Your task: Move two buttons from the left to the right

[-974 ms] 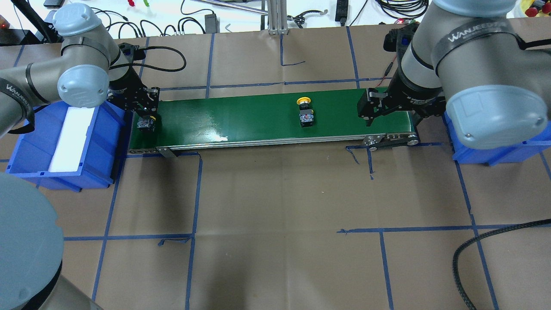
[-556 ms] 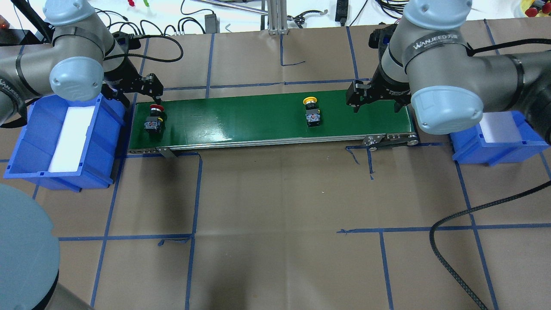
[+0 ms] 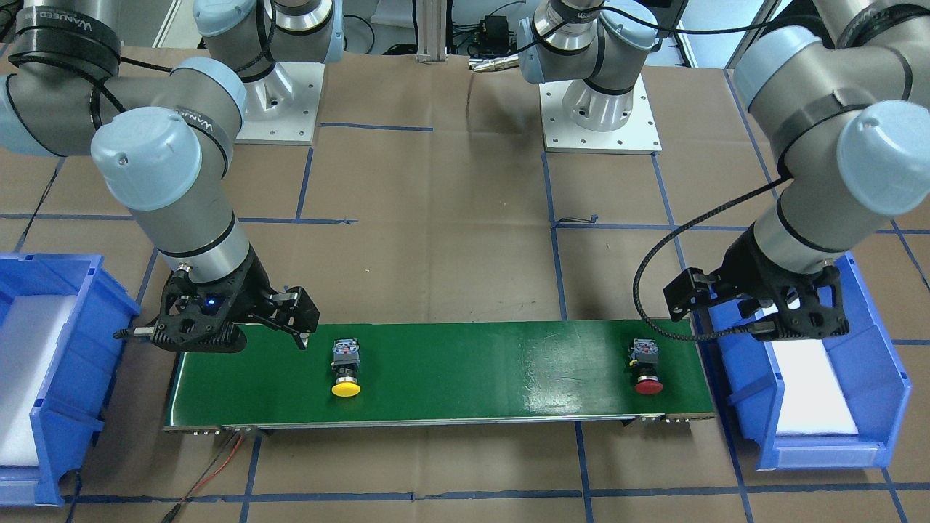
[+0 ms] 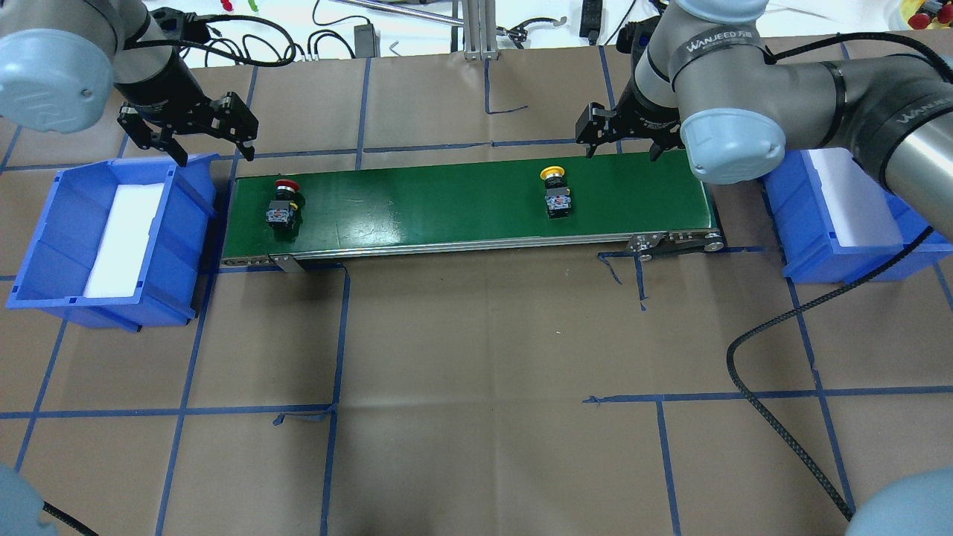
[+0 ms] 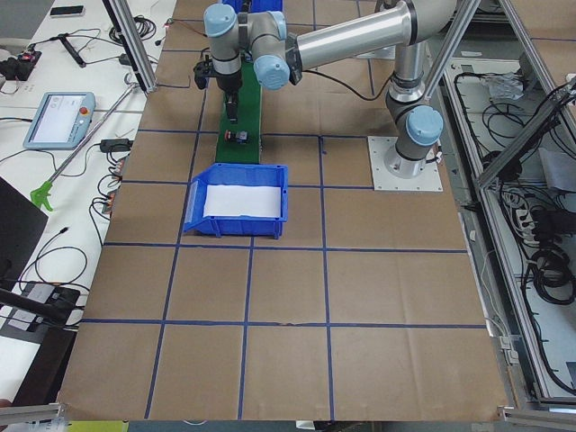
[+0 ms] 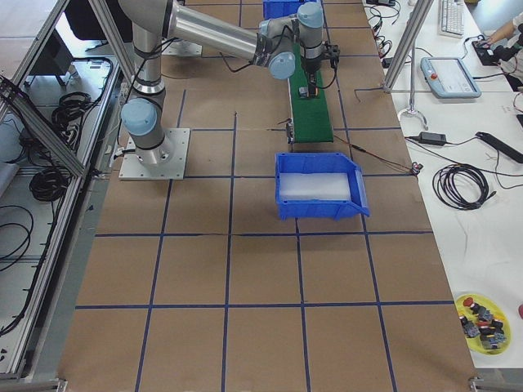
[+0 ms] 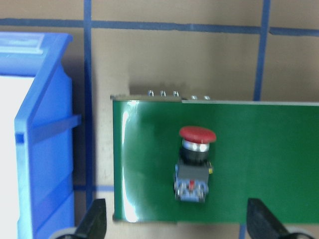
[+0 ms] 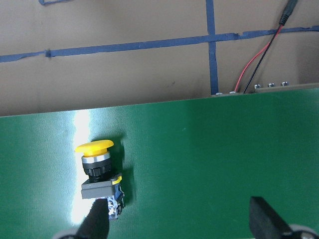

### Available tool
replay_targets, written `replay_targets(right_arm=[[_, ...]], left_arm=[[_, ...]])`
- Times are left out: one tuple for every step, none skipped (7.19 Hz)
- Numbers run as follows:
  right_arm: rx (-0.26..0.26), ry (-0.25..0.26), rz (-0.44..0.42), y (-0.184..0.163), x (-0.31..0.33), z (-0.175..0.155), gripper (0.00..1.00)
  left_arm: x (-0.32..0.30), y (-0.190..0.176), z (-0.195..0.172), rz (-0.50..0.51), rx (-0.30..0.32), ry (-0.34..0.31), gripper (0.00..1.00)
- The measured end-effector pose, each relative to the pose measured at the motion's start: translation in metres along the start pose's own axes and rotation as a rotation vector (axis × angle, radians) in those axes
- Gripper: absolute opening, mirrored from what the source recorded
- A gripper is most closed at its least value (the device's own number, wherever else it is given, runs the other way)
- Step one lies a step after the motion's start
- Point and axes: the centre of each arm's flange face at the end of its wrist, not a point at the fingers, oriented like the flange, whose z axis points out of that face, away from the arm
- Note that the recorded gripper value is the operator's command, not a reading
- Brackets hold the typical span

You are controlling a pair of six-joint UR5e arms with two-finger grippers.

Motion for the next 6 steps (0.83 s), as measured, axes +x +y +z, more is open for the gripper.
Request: replay_targets(right_arm=[[-0.008, -0.001, 0.001, -0.005, 0.000, 0.009, 1.00], [-0.019, -0.002, 0.003, -0.008, -0.001, 0.017, 1.00], [-0.033, -0.002, 0.005, -0.009, -0.001, 0.027, 1.00], [-0.049, -0.001, 0.005, -0.010, -0.002, 0.037, 1.00], [-0.060, 0.000, 0.005, -0.010, -0.002, 0.044, 1.00], [-0.069, 0.002, 0.005, -0.010, -0.003, 0.049, 1.00]], left_arm=[[0.017, 0.024, -0.025, -0.021, -0.014, 0.000, 1.00], [0.042, 0.048, -0.046, -0.038, -0.016, -0.001, 1.00], [0.063, 0.071, -0.062, -0.043, -0.007, -0.001, 1.00], [0.074, 0.088, -0.075, -0.041, 0.006, 0.000, 1.00], [0.077, 0.097, -0.083, -0.039, 0.014, -0.001, 1.00], [0.078, 0.101, -0.084, -0.041, 0.016, -0.001, 1.00]])
